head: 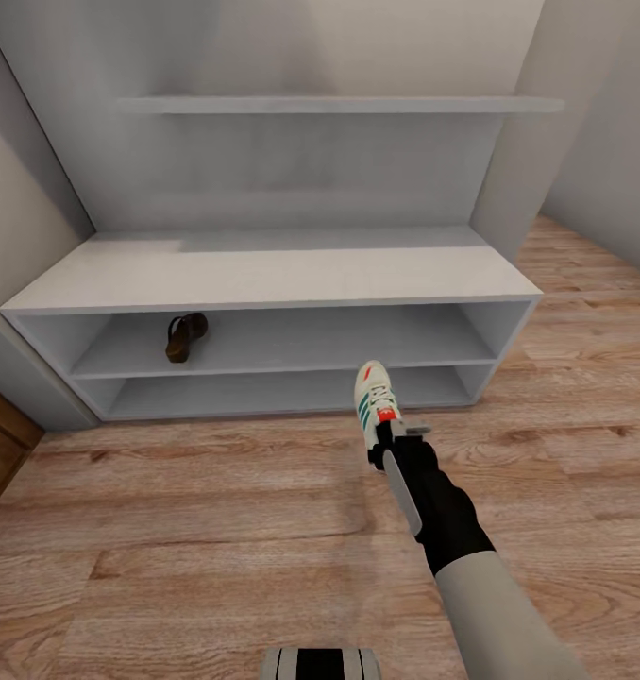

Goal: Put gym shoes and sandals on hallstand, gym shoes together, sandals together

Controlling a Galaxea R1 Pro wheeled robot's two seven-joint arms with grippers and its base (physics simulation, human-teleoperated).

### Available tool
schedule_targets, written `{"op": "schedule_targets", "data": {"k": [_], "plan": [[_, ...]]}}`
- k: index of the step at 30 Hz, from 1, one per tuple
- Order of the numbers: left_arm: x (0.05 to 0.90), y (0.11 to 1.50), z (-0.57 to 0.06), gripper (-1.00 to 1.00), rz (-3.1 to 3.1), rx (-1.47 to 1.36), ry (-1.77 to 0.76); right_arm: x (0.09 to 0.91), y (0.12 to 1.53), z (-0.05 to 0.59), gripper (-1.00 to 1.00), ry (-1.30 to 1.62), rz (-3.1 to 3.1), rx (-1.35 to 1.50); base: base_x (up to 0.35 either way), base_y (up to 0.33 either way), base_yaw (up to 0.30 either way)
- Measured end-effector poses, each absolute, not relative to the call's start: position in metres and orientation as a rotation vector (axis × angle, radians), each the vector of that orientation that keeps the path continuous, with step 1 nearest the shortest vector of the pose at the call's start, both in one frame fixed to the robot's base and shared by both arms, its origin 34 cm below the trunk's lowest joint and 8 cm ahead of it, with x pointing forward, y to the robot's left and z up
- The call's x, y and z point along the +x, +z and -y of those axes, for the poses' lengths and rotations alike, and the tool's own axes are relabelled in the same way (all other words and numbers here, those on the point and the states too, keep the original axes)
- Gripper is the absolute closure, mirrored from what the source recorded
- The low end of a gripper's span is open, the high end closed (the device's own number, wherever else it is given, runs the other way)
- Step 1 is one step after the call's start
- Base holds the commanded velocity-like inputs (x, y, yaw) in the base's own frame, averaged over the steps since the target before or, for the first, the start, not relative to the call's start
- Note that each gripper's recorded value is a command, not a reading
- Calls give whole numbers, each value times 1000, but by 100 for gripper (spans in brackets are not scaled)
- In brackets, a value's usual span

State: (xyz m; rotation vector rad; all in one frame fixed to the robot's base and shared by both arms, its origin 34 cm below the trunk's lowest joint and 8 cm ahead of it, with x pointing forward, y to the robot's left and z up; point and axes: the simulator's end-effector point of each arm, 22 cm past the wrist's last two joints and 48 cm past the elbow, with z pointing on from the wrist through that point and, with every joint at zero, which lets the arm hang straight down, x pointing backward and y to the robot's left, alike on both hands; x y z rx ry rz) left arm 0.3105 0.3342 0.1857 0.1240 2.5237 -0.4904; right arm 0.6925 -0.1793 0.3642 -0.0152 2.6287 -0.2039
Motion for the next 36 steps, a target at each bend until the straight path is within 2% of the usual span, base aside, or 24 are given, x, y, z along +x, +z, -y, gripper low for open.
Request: {"op": "schedule_targets", "data": {"k": [14, 36], "plan": [[310, 186, -334, -100, -2523, 125, -491, 703, 382, 179, 100, -192, -2582, 0, 40, 0, 0], [307, 185, -335, -100, -2531, 120, -491, 703, 382, 179, 100, -193, -2584, 0, 320, 0, 0]]}}
